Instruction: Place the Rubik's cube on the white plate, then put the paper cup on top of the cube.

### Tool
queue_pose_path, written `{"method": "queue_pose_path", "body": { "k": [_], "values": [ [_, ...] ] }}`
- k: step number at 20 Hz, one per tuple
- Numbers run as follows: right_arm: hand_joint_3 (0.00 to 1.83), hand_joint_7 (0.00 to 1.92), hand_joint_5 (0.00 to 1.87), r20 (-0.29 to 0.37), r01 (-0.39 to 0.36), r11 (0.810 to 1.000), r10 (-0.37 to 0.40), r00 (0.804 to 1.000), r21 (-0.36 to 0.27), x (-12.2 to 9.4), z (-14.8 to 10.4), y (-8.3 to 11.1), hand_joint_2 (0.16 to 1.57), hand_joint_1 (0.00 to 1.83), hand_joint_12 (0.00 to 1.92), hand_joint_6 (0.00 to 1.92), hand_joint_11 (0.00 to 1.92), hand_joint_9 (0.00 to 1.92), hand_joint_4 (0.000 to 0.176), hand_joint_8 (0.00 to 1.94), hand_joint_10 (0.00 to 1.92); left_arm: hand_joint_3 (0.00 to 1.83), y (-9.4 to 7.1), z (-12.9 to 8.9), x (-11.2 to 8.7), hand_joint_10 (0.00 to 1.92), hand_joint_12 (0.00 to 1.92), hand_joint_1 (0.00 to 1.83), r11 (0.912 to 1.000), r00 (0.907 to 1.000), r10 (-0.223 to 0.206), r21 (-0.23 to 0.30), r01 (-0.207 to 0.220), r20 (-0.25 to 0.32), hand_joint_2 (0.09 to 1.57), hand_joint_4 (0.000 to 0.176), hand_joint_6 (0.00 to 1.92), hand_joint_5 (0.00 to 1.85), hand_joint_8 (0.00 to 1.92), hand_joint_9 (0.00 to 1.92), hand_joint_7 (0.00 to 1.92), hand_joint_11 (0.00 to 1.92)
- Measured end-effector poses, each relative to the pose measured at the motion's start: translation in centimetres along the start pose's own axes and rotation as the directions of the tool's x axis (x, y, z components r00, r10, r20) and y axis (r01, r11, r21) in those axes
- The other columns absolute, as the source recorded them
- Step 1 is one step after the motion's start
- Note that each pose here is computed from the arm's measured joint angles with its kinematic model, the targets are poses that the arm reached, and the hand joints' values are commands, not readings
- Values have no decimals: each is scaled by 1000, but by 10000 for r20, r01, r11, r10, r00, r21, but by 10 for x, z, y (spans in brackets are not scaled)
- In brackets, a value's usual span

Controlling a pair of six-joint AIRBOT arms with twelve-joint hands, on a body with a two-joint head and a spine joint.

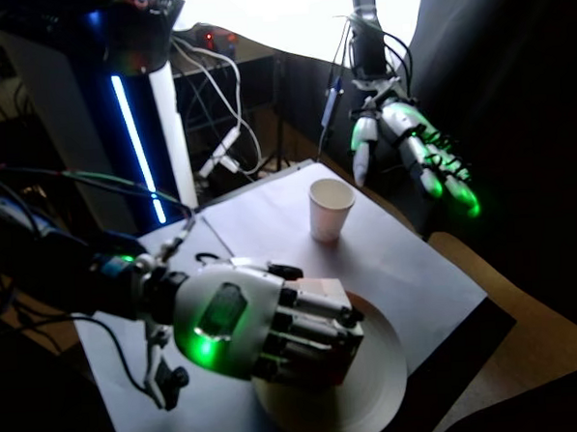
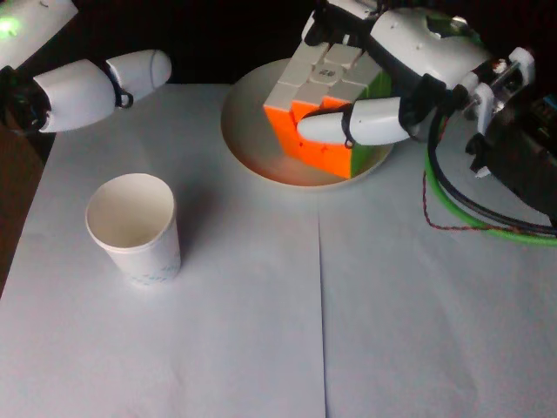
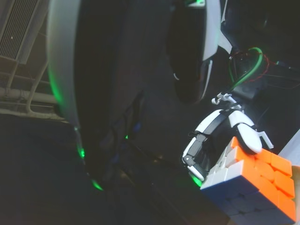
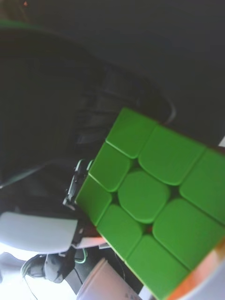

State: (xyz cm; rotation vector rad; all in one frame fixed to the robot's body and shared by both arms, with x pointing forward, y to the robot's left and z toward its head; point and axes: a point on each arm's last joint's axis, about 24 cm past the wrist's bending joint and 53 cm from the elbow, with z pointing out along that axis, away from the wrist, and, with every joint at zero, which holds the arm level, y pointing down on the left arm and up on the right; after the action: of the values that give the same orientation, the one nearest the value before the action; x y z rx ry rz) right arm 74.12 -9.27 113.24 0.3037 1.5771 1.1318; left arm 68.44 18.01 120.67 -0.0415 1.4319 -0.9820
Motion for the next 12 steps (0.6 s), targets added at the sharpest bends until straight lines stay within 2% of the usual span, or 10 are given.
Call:
{"method": "queue_pose_path", "body": {
  "k": [1,2,3,4,5,6,7,8,10,12],
  "values": [
    [0,74,33,21,-16,10000,16,10000,91,-1,0,-3,1208,575,1029,116,0,39,18,61,452,0,0,0,0,0,219,301,10000,10000,4,0,-4,0,1347,93,3,76,0,0,0,0],
    [0,2,0,40,-71,9998,70,10000,200,-1,-1,-7,1207,483,628,4,0,13,53,1,152,0,0,0,0,0,221,301,10000,10000,-1,-7,1,1,1352,80,4,79,0,0,0,0],
    [0,0,0,57,-111,9996,110,9999,276,-1,-2,-10,1165,488,333,0,0,1,111,0,23,0,1,-1,0,0,217,318,10000,10000,5,-13,-5,-8,1353,94,0,70,0,0,0,0],
    [0,0,0,67,-114,9996,112,9999,274,-1,-2,-10,1147,470,447,0,0,0,135,0,0,0,1,-1,0,0,147,333,10000,10000,4,-14,-4,-6,1355,105,1,65,0,0,0,0],
    [0,0,0,90,-128,9996,126,9999,259,-2,-2,-9,1133,429,976,0,0,6,123,0,2,2,1,-1,1,0,145,340,10000,10000,0,-41,0,-29,1359,106,0,62,0,0,0,0],
    [0,0,0,133,-127,9997,124,9998,212,-3,-2,-8,1125,404,1374,0,0,32,104,0,10,0,1,-1,1,0,152,351,10000,10000,0,-26,0,-11,1356,89,4,73,0,0,0,0],
    [0,0,0,138,-130,9997,127,9998,211,-3,-2,-8,1115,390,1361,0,0,37,107,0,10,2,1,-1,1,0,154,352,10000,10000,-2,-26,2,-6,1360,92,3,73,0,0,0,0],
    [0,0,0,136,-144,9996,141,9998,236,-3,-3,-9,1077,406,992,0,0,1,144,0,3,0,1,-1,1,0,154,355,10000,10000,-4,-31,4,-7,1353,109,2,72,0,0,0,0],
    [0,0,0,125,-240,9994,236,9996,250,-1,-3,-8,1079,418,424,0,0,0,137,0,0,0,1,-1,1,0,194,373,10000,10000,-2,-33,2,-9,1360,110,1,74,0,0,0,0],
    [0,0,0,37,-323,9993,323,9995,196,2,-6,-4,1076,410,281,0,0,0,112,0,0,0,2,-1,1,0,236,315,10000,10000,2,-37,-2,-20,1361,95,1,73,0,0,0,0]
  ]
}}
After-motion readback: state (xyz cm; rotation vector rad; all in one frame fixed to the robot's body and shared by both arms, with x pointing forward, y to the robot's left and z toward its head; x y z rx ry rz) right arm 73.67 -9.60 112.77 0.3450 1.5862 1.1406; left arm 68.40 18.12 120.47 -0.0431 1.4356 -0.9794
